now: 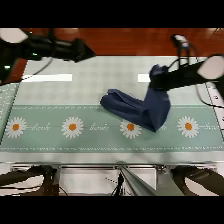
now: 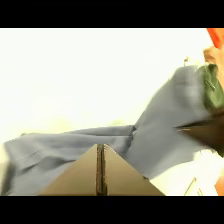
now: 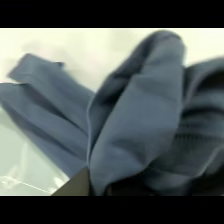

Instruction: Fold the shirts.

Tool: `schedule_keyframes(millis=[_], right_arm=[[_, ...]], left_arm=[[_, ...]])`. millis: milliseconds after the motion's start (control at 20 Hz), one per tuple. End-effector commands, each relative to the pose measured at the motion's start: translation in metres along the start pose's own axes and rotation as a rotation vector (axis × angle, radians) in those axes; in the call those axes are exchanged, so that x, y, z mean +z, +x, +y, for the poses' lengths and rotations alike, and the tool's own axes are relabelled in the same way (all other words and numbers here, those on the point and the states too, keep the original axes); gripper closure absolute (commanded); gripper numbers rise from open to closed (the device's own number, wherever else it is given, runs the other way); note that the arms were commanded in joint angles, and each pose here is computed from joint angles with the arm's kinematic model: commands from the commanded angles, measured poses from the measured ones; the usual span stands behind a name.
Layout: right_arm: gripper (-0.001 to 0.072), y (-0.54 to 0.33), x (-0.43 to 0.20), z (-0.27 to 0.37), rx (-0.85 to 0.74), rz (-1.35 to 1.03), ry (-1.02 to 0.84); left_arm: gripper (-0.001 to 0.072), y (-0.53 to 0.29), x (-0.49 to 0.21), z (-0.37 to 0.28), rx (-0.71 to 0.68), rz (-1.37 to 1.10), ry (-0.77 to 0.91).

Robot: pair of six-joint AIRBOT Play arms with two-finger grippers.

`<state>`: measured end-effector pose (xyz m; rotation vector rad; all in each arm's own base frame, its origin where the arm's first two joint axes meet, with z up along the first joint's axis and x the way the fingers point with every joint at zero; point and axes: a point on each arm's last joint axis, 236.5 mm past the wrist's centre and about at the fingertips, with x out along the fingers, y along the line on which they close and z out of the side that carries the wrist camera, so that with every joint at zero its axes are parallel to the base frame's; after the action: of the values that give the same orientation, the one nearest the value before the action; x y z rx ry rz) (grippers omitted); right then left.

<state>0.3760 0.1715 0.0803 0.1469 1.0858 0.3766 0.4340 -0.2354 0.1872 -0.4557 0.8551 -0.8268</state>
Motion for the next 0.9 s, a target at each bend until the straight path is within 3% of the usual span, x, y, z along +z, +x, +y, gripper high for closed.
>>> schedule_keyframes(millis=[0, 100, 200, 250, 400, 550, 650, 750, 850], right_arm=[[0.0684, 0.084, -0.007, 0.057, 0.115, 0.033, 0.005], [0.0677, 0.123, -0.012, 0.084, 0.166, 0.025, 0.029], [0.0456, 0.146, -0.012, 0.111, 0.241, 0.002, 0.111], [0.0379, 0.150, -0.011, 0.122, 0.278, -0.006, 0.139], [0.0357, 0.138, -0.011, 0.114, 0.272, 0.011, 0.085], [0.0343, 0.098, -0.027, 0.038, 0.100, 0.136, -0.025], [0.0176, 0.054, -0.052, -0.047, -0.127, 0.282, -0.076], [0.0170, -0.004, -0.086, -0.142, -0.394, 0.468, -0.071], [0.0170, -0.033, -0.123, -0.184, -0.411, 0.543, 0.072]], left_arm=[[0.0694, -0.068, -0.001, -0.005, 0.051, -0.013, 0.037], [0.0694, -0.081, -0.005, -0.019, 0.065, -0.014, 0.081], [0.0693, -0.086, -0.011, -0.032, 0.061, -0.007, 0.110], [0.0693, -0.085, -0.013, -0.036, 0.056, -0.002, 0.119], [0.0693, -0.080, -0.016, -0.027, 0.089, 0.020, 0.128], [0.0693, -0.081, -0.020, -0.007, 0.165, 0.043, 0.143], [0.0692, -0.082, -0.021, 0.001, 0.194, 0.053, 0.150], [0.0692, -0.083, -0.023, 0.002, 0.200, 0.059, 0.152], [0.0692, -0.083, -0.026, 0.002, 0.198, 0.071, 0.151]])
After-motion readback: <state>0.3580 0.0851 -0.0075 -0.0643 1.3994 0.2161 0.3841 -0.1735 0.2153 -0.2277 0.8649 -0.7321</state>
